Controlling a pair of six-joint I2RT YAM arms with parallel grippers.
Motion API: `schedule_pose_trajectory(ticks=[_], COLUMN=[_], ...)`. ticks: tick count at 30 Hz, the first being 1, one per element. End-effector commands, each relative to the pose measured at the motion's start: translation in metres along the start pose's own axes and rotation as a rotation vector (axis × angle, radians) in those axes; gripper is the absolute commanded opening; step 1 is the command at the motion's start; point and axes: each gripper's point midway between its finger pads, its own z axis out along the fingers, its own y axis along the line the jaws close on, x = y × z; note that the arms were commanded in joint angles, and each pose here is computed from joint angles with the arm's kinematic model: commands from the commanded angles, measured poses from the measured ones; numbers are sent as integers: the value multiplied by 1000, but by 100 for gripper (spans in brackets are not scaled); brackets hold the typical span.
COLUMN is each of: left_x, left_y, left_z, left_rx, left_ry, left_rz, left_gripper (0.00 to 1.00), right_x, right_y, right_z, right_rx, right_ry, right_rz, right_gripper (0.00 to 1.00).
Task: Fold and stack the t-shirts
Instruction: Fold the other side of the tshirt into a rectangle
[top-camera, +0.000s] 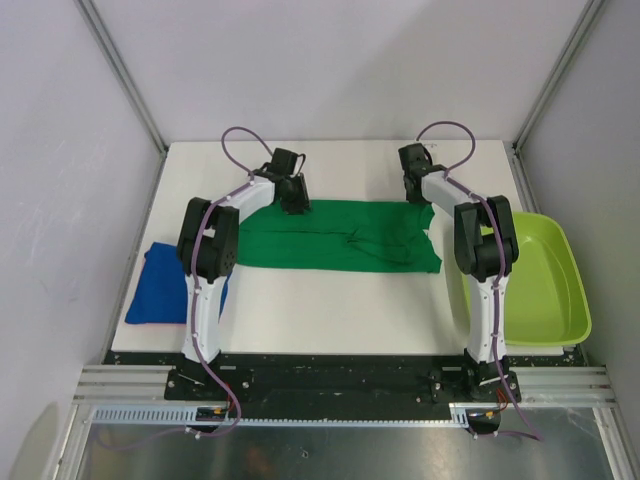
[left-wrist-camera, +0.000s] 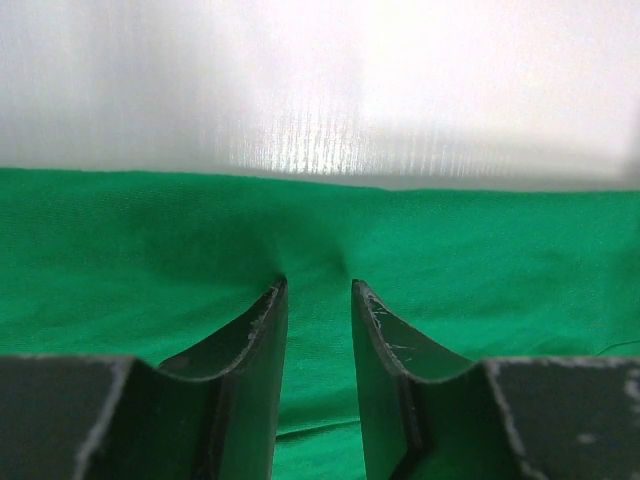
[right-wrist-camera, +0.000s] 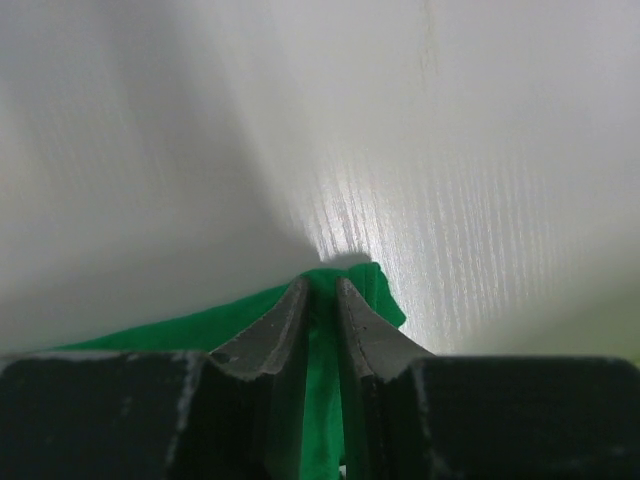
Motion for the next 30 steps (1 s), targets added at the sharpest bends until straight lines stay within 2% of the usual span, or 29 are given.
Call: schedule_pose_trajectory(ticks=[1,10,11,15,17,25,30], left_x=[-5,-5,-5,-5,-5,-3,-2], left_y=[0,4,4,5,7,15,19], left_z=[-1,0,0,0,1,2,3], left_rx=[10,5,5,0,-4,-23,-31], left_ry=[-9,-6,-7,-6,-5,-2,0], left_rz=[-19,-27,-28,-33,-38,-54,-64], left_gripper=[36,36,36,36,36,36,36], right_x=[-8,-3,-3,-6,-11,-39,-43], right_y=[-13,-22,-23,-29,-33,-54,-62], right_z=[1,3,3,1,-1,-20,-23], right_rx=[47,69,65,54,48,47,-11], right_ry=[-4,23,24,29,23,-37,-27], right_rz=[5,35,45,108,141,285,396], right_gripper=[21,22,20,3,1,0,0])
